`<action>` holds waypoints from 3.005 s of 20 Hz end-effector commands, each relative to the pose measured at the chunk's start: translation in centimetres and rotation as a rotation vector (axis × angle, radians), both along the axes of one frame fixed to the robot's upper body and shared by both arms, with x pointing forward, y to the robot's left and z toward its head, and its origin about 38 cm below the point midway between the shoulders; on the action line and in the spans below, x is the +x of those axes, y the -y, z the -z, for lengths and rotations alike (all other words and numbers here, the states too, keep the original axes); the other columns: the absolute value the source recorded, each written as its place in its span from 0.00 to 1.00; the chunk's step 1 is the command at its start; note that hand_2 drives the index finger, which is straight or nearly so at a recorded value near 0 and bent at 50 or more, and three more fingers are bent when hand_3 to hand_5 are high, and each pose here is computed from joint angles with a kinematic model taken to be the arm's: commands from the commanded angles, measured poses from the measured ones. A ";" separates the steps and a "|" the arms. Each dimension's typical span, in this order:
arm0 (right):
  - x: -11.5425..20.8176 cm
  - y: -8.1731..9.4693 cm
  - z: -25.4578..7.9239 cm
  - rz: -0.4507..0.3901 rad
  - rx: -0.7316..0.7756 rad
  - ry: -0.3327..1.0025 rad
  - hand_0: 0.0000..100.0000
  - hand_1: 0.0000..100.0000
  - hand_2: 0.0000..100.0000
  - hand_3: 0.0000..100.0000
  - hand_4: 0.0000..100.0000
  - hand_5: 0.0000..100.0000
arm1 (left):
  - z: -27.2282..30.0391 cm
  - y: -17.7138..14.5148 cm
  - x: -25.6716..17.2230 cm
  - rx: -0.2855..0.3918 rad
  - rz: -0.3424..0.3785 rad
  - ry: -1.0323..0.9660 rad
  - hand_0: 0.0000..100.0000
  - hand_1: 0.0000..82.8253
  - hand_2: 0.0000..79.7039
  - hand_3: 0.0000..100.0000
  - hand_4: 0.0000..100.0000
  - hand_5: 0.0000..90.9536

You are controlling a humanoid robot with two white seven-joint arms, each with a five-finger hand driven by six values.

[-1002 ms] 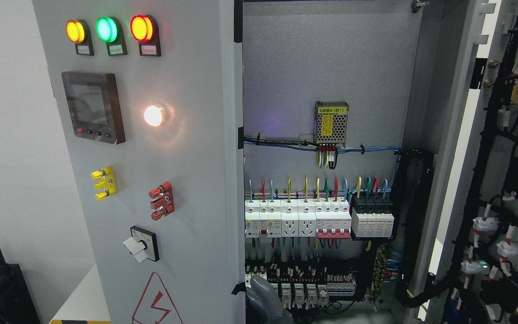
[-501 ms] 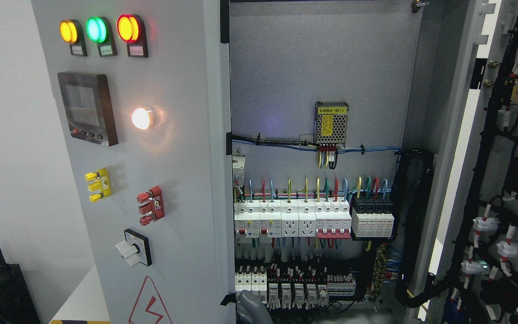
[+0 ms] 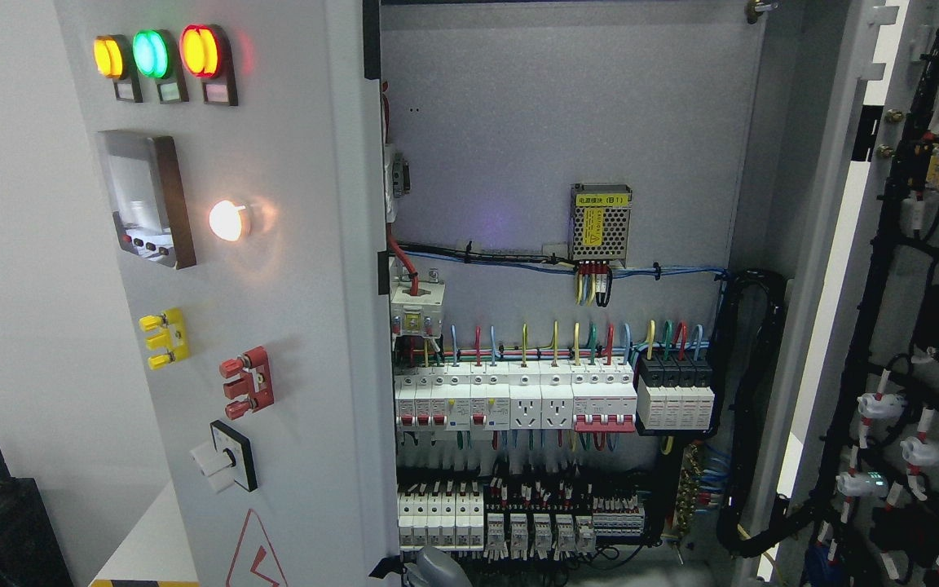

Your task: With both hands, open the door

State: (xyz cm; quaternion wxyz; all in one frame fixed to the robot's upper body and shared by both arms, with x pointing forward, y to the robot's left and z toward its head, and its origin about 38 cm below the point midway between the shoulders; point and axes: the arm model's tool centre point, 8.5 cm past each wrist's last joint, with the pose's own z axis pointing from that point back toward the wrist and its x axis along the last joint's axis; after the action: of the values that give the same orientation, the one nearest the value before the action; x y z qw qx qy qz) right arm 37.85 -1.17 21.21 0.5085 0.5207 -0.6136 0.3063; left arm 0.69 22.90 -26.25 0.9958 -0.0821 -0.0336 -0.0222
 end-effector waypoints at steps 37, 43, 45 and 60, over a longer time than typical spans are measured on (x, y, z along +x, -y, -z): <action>-5.7 -5.1 0.3 -0.171 -0.058 0.079 0.00 0.00 0.00 0.00 0.00 0.00 | 0.0 0.0 -0.8 0.000 0.001 0.003 0.00 0.00 0.00 0.00 0.04 0.00; -6.5 -6.3 0.1 -0.189 -0.066 0.104 0.00 0.00 0.00 0.00 0.00 0.00 | 0.0 -0.1 -0.8 0.002 -0.001 0.003 0.00 0.00 0.00 0.00 0.04 0.00; -6.7 -6.6 0.1 -0.195 -0.073 0.110 0.00 0.00 0.00 0.00 0.00 0.00 | 0.0 -0.1 -0.8 0.002 -0.001 0.003 0.00 0.00 0.00 0.00 0.04 0.00; -7.5 -9.2 -0.9 -0.205 -0.099 0.178 0.00 0.00 0.00 0.00 0.00 0.00 | 0.0 -0.1 -0.8 0.002 -0.001 0.003 0.00 0.00 0.00 0.00 0.04 0.00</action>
State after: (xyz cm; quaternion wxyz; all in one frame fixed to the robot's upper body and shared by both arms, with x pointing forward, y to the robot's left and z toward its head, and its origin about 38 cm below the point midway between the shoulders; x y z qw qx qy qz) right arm 31.65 6.14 21.89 0.4568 0.5175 -0.5917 0.4165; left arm 0.69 22.89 -26.25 0.9958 -0.0822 -0.0336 -0.0223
